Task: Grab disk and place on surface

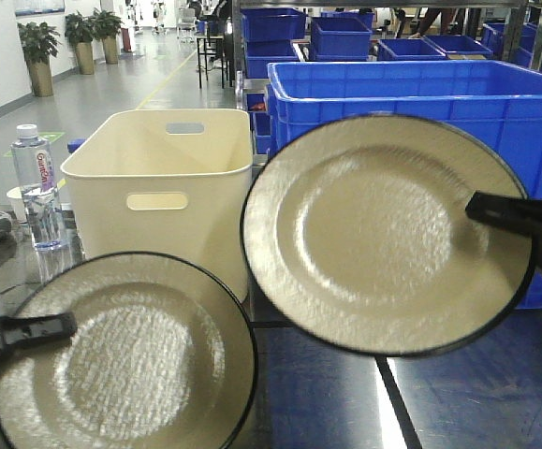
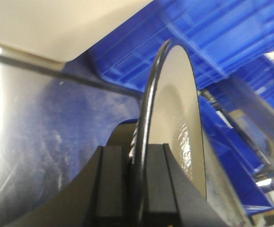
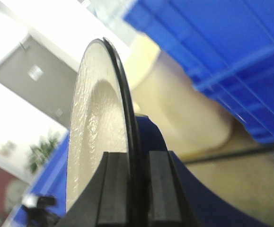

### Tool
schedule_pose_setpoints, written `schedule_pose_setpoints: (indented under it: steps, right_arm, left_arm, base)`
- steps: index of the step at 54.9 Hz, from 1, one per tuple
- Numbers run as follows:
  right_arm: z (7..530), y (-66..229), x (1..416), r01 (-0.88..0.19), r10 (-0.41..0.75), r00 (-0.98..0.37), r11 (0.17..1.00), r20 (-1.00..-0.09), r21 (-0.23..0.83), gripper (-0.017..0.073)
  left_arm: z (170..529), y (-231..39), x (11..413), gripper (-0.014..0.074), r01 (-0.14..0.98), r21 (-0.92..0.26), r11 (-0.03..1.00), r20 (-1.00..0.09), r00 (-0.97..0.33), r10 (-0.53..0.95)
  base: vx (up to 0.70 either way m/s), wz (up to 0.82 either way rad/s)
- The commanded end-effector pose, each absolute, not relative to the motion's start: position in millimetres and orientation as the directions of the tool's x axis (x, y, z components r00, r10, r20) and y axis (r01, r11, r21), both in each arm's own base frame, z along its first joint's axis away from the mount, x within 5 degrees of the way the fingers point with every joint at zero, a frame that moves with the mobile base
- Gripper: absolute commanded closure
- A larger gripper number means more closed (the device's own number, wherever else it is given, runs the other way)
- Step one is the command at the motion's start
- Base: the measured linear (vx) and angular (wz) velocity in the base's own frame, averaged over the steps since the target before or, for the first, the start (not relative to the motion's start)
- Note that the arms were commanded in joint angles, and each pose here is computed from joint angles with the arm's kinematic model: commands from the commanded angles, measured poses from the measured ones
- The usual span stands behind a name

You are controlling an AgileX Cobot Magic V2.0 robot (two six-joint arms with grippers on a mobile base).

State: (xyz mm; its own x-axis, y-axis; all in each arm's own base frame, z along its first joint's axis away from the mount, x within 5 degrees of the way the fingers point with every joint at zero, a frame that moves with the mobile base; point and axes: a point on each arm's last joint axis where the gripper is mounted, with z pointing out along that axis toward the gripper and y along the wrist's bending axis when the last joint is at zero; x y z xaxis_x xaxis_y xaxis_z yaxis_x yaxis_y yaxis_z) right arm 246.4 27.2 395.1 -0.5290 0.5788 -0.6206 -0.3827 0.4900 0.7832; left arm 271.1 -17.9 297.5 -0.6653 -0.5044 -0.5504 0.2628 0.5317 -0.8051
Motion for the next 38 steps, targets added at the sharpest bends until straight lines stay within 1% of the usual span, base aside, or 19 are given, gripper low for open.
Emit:
schedule_pose_setpoints:
  steps: [1,13,17,22,27,31,38]
  right_arm:
    - [429,27,238,-0.469,0.682,-0.462,0.355,-0.568,0.808,0.0568]
    - [441,28,236,-0.505,0.674,-0.439,0.362,-0.594,0.784,0.0568]
    - [443,28,236,-0.509,0.673,-0.436,0.362,-0.597,0.781,0.0568]
    - [444,28,236,-0.511,0.673,-0.435,0.362,-0.598,0.779,0.0568]
    - [444,28,236,-0.512,0.672,-0.436,0.362,-0.598,0.779,0.0568]
    - [444,28,236,-0.512,0.672,-0.437,0.361,-0.598,0.779,0.0568]
    - [444,29,235,-0.515,0.669,-0.44,0.358,-0.599,0.778,0.0568]
  left_arm:
    - [313,-30,281,0.0594,0.272,-0.872,0.406,-0.48,-0.635,-0.606]
    - [275,-59,299,0.0594,0.187,-0.899,0.395,-0.394,-0.739,-0.546]
    - [266,-65,303,0.0591,0.163,-0.897,0.411,-0.382,-0.753,-0.536]
    - [257,-71,306,0.0579,0.161,-0.888,0.431,-0.389,-0.764,-0.515]
    - [255,-74,306,0.054,0.194,-0.874,0.445,-0.418,-0.767,-0.487]
    - [254,-75,306,0.0491,0.209,-0.868,0.45,-0.431,-0.768,-0.475]
    - [254,-75,306,0.0362,0.217,-0.864,0.454,-0.439,-0.766,-0.47]
  base:
    - [0.0,0.0]
    - [0.0,0.0]
    - [0.0,0.0]
    - [0.0,0.0]
    - [0.0,0.0]
    - [0.0,0.0]
    - [0.0,0.0]
